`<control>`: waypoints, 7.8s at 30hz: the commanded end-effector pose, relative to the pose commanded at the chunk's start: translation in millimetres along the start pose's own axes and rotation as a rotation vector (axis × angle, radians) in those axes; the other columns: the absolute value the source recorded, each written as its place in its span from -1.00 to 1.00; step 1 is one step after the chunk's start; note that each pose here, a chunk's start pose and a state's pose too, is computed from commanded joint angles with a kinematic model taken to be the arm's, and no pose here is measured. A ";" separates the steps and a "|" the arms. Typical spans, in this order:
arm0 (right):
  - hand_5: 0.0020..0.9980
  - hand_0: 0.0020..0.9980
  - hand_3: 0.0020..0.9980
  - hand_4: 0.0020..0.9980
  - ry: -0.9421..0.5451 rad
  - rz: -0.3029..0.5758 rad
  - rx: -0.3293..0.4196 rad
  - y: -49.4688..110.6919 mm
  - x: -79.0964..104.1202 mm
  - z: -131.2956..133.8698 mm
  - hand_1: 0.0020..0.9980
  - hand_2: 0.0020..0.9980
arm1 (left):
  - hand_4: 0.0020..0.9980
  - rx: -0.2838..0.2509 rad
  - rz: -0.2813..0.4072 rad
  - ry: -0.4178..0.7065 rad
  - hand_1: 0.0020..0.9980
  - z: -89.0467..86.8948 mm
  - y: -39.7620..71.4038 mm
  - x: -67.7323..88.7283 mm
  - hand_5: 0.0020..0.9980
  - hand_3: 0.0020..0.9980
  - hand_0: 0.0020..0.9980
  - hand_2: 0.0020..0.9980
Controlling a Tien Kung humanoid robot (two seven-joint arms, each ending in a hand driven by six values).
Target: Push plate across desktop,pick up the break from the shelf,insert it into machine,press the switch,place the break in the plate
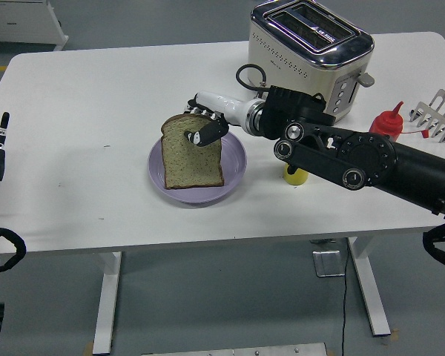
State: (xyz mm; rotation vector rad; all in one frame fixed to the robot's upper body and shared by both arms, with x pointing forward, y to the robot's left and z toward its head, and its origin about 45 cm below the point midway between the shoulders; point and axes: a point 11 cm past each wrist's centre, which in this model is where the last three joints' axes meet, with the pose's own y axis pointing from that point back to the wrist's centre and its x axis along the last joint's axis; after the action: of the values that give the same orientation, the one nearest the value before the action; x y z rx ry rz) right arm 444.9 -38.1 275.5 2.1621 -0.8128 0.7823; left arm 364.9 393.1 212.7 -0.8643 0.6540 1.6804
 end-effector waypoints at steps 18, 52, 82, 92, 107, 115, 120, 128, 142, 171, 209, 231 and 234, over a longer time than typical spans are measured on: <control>-0.57 0.52 0.91 0.28 0.044 0.077 0.009 -0.7 9.5 4.2 0.64 0.79 | 0.31 -0.003 -0.002 0.001 0.83 0.9 -0.4 -0.9 1.00 0.59 0.72 0.82; -0.46 0.03 0.51 0.36 0.131 0.127 0.014 0.8 13.2 5.1 0.21 0.33 | 0.31 -0.002 0.000 0.002 0.83 0.3 -0.2 -0.3 1.00 0.59 0.73 0.82; -0.77 -0.63 -0.04 -0.05 0.237 0.179 0.066 3.3 14.4 -3.3 -0.38 -0.13 | 0.31 -0.004 0.000 0.002 0.83 0.7 -0.6 -0.7 1.00 0.59 0.71 0.82; -0.75 -0.67 -0.04 -0.05 0.224 0.138 0.068 6.2 20.5 -5.0 -0.40 -0.15 | 0.31 -0.006 -0.002 0.001 0.83 1.4 -1.2 -1.6 1.00 0.59 0.70 0.82; -0.69 -0.16 0.15 0.03 0.214 0.050 0.053 -0.3 0.2 1.9 -0.02 0.06 | 0.31 -0.007 -0.003 0.003 0.83 1.4 -1.5 -2.2 1.00 0.58 0.68 0.82; -0.46 0.39 0.58 0.31 0.206 0.067 0.051 -1.7 2.4 5.2 0.48 0.46 | 0.31 -0.007 -0.004 0.004 0.83 1.3 -1.9 -2.8 1.00 0.58 0.71 0.82; -0.46 0.39 0.58 0.31 0.208 0.071 0.051 -2.2 3.3 7.0 0.48 0.46 | 0.31 -0.007 -0.005 0.004 0.83 1.1 -1.9 -3.0 1.00 0.58 0.71 0.82; -0.34 0.75 0.95 0.47 0.222 0.066 0.060 -2.3 1.6 8.5 0.77 0.85 | 0.31 -0.007 -0.004 0.005 0.82 1.0 -1.6 -2.6 1.00 0.58 0.70 0.81; -0.34 0.85 0.99 0.48 0.228 0.154 0.138 6.9 17.9 -11.6 0.84 0.92 | 0.31 -0.003 -0.001 0.003 0.82 -0.2 -0.8 -1.4 1.00 0.58 0.72 0.81; -0.17 0.79 0.76 0.18 -0.481 0.782 0.558 178.4 211.4 18.7 0.73 0.75 | 0.31 -0.019 0.006 -0.003 0.83 7.1 3.0 3.1 1.00 0.58 0.71 0.81; -0.01 0.75 0.64 0.04 -1.627 0.955 0.432 288.9 110.8 282.5 0.64 0.64 | 0.32 -0.026 0.010 0.002 0.82 8.9 6.5 5.2 1.00 0.59 0.71 0.82; 0.01 0.73 0.61 0.03 -1.685 1.003 0.431 299.9 91.9 299.3 0.63 0.62 | 0.32 -0.021 0.013 0.001 0.82 7.1 7.8 6.8 1.00 0.58 0.71 0.82; 0.01 0.73 0.61 0.03 -1.691 1.001 0.432 299.6 90.1 299.9 0.63 0.62 | 0.32 -0.020 0.014 0.000 0.82 6.6 8.1 7.3 1.00 0.58 0.71 0.82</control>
State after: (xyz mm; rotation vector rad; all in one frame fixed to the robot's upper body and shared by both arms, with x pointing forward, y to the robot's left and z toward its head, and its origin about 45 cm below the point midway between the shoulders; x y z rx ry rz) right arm 368.5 -464.7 281.0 2.3534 -2.8192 -0.9101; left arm 354.5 400.3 210.7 -0.8758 0.6461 1.7019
